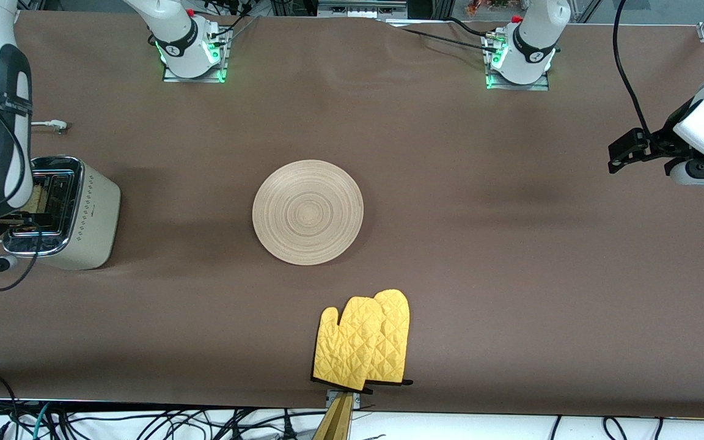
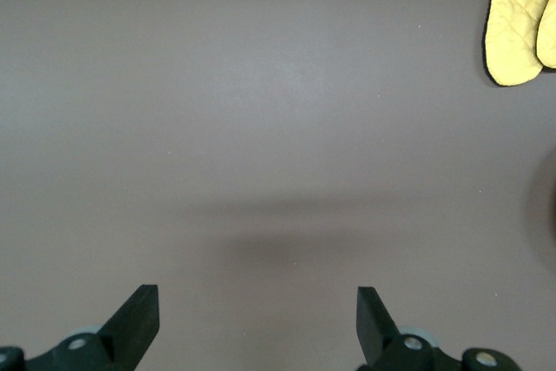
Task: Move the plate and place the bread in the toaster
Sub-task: 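Open the right gripper to release the bread in the slot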
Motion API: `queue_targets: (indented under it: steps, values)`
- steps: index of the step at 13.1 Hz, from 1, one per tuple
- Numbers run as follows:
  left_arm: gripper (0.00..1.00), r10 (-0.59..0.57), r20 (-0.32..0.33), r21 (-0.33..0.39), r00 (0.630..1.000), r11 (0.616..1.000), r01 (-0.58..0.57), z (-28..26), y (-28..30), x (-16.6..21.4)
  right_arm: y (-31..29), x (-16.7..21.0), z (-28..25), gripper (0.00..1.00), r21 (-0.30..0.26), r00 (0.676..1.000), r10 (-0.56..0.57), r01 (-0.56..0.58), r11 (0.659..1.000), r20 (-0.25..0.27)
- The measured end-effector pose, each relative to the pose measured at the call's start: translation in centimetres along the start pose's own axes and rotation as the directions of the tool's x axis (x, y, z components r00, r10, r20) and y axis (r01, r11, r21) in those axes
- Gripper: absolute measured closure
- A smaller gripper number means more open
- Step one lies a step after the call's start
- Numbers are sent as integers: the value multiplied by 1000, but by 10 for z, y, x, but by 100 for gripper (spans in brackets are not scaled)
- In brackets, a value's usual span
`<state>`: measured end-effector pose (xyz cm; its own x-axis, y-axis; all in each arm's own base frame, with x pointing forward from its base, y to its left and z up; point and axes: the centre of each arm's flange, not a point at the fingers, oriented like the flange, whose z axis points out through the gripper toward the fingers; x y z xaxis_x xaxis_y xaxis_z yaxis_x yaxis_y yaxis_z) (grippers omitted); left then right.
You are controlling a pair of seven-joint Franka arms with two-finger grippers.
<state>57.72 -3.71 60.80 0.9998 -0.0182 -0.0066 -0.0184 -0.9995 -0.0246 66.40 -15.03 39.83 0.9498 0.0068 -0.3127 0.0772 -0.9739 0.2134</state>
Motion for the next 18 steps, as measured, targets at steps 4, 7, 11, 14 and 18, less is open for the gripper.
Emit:
queue_targets:
  steps: [4, 7, 11, 14, 18]
  values:
    - [0, 1, 0, 0, 1000, 1000, -1, 0, 1, 0, -1, -29, -49, 0, 109, 998, 16, -10, 994, -57]
    - [0, 3, 0, 0, 1000, 1000, -3, 0, 2, 0, -10, -48, -73, 0, 219, 997, 12, 4, 976, -76]
    - [0, 6, 0, 0, 1000, 1000, -6, 0, 2, 0, -38, -50, -93, 0, 216, 994, -33, 54, 975, -102]
    - [0, 7, 0, 0, 1000, 1000, -7, 0, 3, 0, -70, -48, -112, 0, 194, 988, -80, 104, 975, -130]
    - [0, 8, 0, 0, 1000, 1000, -8, 0, 3, 0, -88, -50, -131, 0, 181, 984, -101, 127, 975, -147]
